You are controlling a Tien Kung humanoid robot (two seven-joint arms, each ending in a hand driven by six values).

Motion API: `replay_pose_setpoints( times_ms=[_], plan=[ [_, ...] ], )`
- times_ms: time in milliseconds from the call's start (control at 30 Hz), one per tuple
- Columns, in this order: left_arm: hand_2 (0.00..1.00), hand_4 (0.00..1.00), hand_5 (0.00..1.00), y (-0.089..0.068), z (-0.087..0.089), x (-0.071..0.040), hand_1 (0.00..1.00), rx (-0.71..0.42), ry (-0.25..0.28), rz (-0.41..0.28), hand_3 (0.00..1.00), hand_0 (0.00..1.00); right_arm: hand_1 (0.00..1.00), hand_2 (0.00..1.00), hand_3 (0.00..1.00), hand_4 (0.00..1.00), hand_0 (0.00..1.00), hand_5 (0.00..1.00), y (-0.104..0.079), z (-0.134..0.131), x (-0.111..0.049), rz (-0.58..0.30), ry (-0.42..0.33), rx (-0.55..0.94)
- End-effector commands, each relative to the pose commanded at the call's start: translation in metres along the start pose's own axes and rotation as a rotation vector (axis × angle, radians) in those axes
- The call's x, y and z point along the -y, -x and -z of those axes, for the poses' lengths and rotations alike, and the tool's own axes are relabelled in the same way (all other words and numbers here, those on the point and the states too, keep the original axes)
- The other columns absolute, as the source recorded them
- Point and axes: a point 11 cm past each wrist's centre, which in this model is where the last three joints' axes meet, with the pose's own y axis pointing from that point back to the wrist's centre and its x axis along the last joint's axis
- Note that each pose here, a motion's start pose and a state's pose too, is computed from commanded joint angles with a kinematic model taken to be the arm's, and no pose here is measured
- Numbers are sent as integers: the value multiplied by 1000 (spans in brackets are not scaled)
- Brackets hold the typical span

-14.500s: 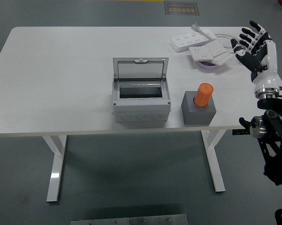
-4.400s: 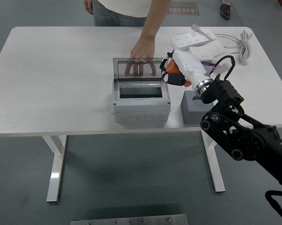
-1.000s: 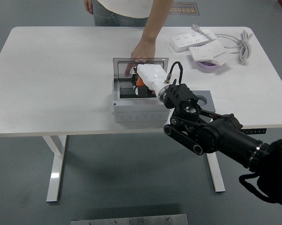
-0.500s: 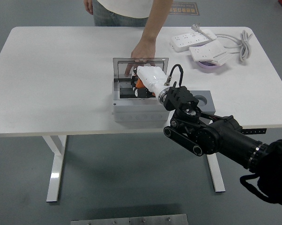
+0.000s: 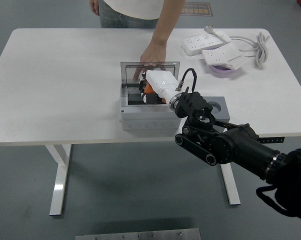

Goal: Fetch the battery,place it into the box,close the lid of the box

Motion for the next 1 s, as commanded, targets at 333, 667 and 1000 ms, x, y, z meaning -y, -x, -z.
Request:
replay_pose_setpoints(
  times_ms=[333,667,1000],
  plan=[
    [844,830,607,0,0,0,885,1,1,-3,926,801,420,495,581,541,308,211,4,-2,0,27,-6,15],
    [844,830,607,-1,2,1,885,3,-3,-5,926,800,628,618,682,889,695,535,5,-2,-1,34,-10,16],
    [842,831,607,0,4,1,885,6,-5,-5,925,800,645,630,698,920,744,580,4,2,-1,32,-19,16]
  ],
)
